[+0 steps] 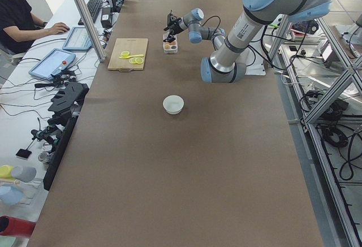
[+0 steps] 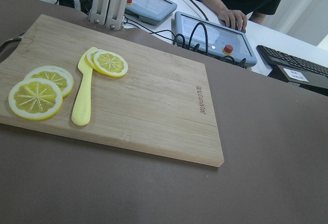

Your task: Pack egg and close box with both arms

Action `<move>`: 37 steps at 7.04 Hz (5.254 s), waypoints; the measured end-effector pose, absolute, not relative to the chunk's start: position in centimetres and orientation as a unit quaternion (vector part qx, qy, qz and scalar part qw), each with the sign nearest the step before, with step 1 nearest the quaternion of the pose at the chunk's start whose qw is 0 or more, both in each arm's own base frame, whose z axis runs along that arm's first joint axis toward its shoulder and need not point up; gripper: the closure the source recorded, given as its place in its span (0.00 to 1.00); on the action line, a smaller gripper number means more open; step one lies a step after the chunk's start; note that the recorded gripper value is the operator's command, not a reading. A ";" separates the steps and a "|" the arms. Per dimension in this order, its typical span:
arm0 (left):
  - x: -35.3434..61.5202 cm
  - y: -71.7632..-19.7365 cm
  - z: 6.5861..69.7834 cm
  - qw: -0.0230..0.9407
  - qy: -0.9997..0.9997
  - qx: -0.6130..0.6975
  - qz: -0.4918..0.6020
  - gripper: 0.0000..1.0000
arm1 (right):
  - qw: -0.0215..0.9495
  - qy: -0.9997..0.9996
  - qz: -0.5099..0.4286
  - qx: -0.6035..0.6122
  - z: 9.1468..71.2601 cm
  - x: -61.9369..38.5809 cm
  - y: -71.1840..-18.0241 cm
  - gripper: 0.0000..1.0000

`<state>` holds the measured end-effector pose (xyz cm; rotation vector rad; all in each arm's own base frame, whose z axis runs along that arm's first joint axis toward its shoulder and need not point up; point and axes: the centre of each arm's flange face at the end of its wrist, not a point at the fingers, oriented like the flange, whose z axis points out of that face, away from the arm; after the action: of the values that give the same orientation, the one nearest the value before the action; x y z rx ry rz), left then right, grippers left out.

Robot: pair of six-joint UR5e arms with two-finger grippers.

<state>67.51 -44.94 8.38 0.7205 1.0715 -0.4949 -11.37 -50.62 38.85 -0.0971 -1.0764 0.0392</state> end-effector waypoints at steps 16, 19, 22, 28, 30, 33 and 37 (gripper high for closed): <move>59.1 -52.3 11.5 0.798 0.553 0.148 -0.187 0.06 | 0.772 -0.632 0.033 0.062 45.9 -28.1 -55.1 0.00; 59.0 -52.5 11.6 0.798 0.552 0.150 -0.188 0.06 | 0.756 -0.649 0.062 0.053 46.1 -32.4 -53.9 0.00; 59.0 -52.5 11.5 0.798 0.552 0.149 -0.188 0.06 | 0.735 -0.672 0.085 0.031 48.4 -33.1 -53.1 0.00; 59.1 -52.5 11.7 0.799 0.552 0.149 -0.188 0.06 | 0.734 -0.675 0.083 0.005 48.7 -35.8 -52.0 0.09; 59.1 -52.5 11.7 0.799 0.552 0.149 -0.188 0.06 | 0.730 -0.678 0.081 0.010 47.8 -36.6 -52.2 0.07; 59.1 -52.4 11.7 0.799 0.552 0.149 -0.187 0.06 | 0.733 -0.675 0.083 0.010 48.1 -37.3 -52.3 0.10; 59.3 -52.5 11.9 0.800 0.550 0.149 -0.188 0.06 | 0.738 -0.669 0.088 0.003 49.2 -37.5 -52.4 0.33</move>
<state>59.27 -52.48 11.88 0.3196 1.1809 -0.4026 -37.55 -52.42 49.18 0.0076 -1.4688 0.1933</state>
